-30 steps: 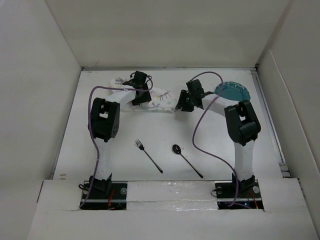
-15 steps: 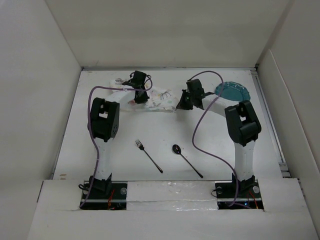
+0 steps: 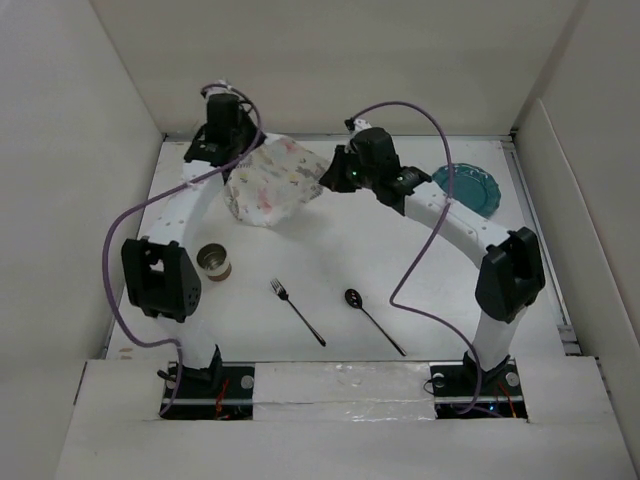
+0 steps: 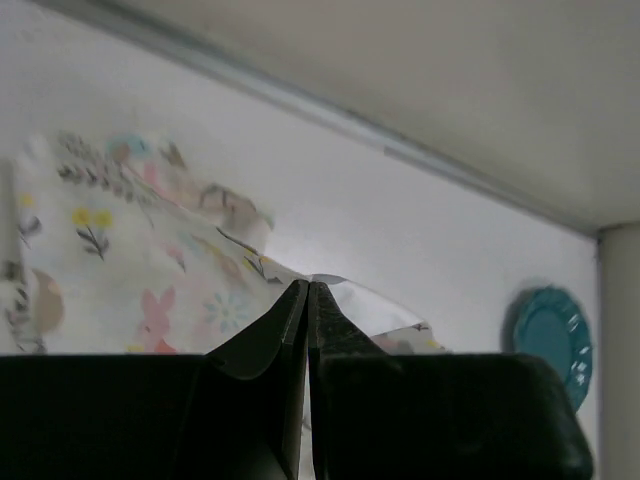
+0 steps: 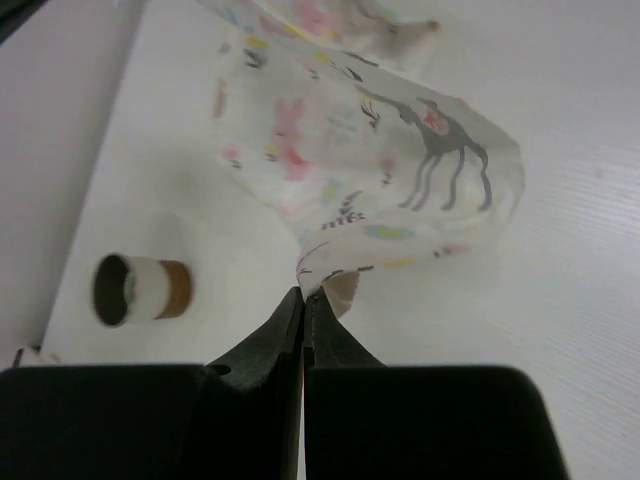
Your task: Set the dinner table for one person
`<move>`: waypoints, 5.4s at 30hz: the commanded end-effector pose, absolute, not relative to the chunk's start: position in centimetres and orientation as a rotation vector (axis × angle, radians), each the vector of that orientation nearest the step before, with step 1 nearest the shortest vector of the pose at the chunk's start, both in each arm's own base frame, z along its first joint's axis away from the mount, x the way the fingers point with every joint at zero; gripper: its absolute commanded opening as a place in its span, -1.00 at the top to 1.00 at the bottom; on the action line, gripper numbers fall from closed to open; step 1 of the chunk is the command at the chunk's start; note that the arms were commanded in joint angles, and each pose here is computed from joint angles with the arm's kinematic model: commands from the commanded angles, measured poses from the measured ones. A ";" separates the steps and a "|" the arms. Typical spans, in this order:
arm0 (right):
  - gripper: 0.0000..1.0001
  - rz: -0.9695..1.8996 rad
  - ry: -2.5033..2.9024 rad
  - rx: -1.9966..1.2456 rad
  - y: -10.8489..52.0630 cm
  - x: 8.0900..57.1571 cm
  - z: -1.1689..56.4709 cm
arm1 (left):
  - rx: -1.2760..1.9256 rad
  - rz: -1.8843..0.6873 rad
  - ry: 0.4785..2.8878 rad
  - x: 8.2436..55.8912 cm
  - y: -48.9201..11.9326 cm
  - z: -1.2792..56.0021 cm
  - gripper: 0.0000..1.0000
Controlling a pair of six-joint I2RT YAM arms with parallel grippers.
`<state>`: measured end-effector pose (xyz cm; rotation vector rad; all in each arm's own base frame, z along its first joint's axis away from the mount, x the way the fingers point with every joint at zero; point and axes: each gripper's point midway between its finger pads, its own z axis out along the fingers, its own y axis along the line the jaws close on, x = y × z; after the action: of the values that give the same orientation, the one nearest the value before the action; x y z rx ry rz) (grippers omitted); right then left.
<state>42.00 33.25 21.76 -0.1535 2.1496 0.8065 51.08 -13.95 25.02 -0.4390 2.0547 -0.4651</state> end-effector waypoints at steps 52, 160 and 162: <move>1.00 0.478 2.055 0.637 9.0 41.8 19.2 | -0.282 -0.206 2.239 42.4 -14.7 18.4 -0.28; 1.00 0.424 2.140 0.653 6.3 45.3 17.3 | -0.256 -0.131 2.391 52.4 -6.9 19.1 0.00; 1.00 0.425 2.141 0.651 6.4 45.2 17.1 | -0.258 -0.141 2.413 50.7 -6.9 18.4 0.19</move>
<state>44.62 7.32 14.48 0.6615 2.2108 0.4483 50.59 -6.55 7.25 -0.2817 2.6792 -0.0524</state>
